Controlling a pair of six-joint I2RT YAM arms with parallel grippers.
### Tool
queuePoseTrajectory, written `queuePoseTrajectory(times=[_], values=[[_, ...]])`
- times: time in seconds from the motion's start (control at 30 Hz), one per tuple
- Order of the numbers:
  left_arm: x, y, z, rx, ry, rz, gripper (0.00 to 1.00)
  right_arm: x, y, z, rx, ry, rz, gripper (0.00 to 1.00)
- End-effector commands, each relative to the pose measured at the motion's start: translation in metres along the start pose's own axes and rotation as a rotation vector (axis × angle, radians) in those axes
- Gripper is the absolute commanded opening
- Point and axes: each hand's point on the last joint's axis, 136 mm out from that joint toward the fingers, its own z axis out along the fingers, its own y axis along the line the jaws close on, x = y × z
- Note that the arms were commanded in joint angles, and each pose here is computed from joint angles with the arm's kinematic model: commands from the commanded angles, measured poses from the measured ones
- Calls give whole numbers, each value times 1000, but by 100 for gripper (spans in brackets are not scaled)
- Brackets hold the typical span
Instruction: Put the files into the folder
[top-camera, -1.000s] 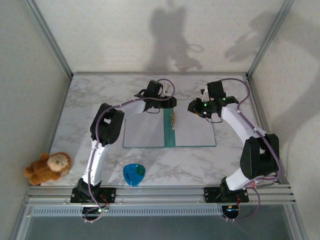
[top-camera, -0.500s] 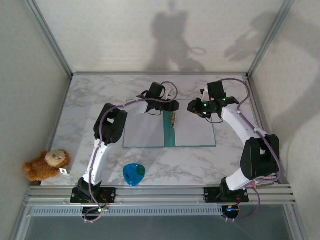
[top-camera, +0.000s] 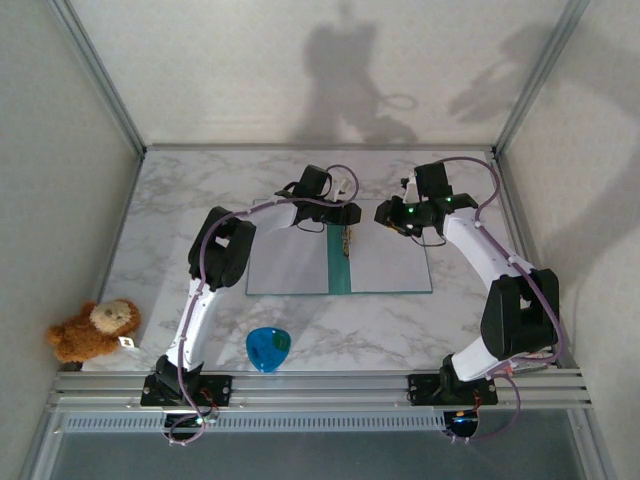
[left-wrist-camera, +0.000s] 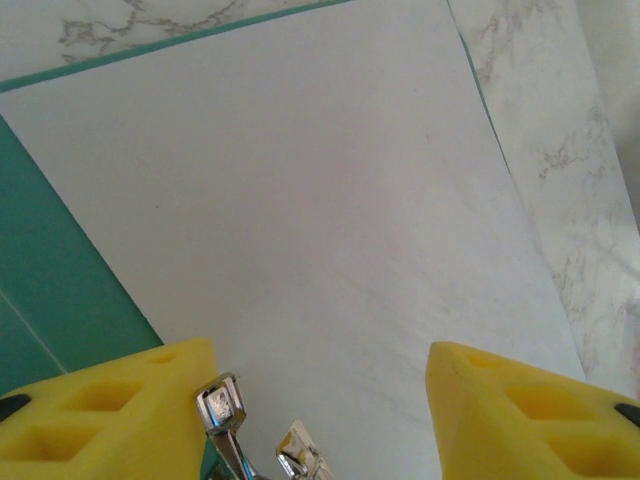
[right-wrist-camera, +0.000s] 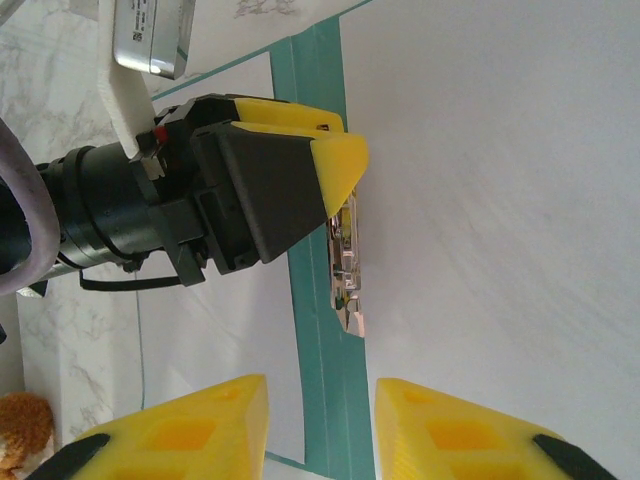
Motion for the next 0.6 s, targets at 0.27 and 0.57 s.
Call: queuePoseTrajectory(times=[0.27,0.57], values=[[3,-38,-25,53,-14,62,57,2,3,-9,-13,0,-9,34],[31,-63,-38,64,10,96,58,2,2,-7,-19,4,7,34]])
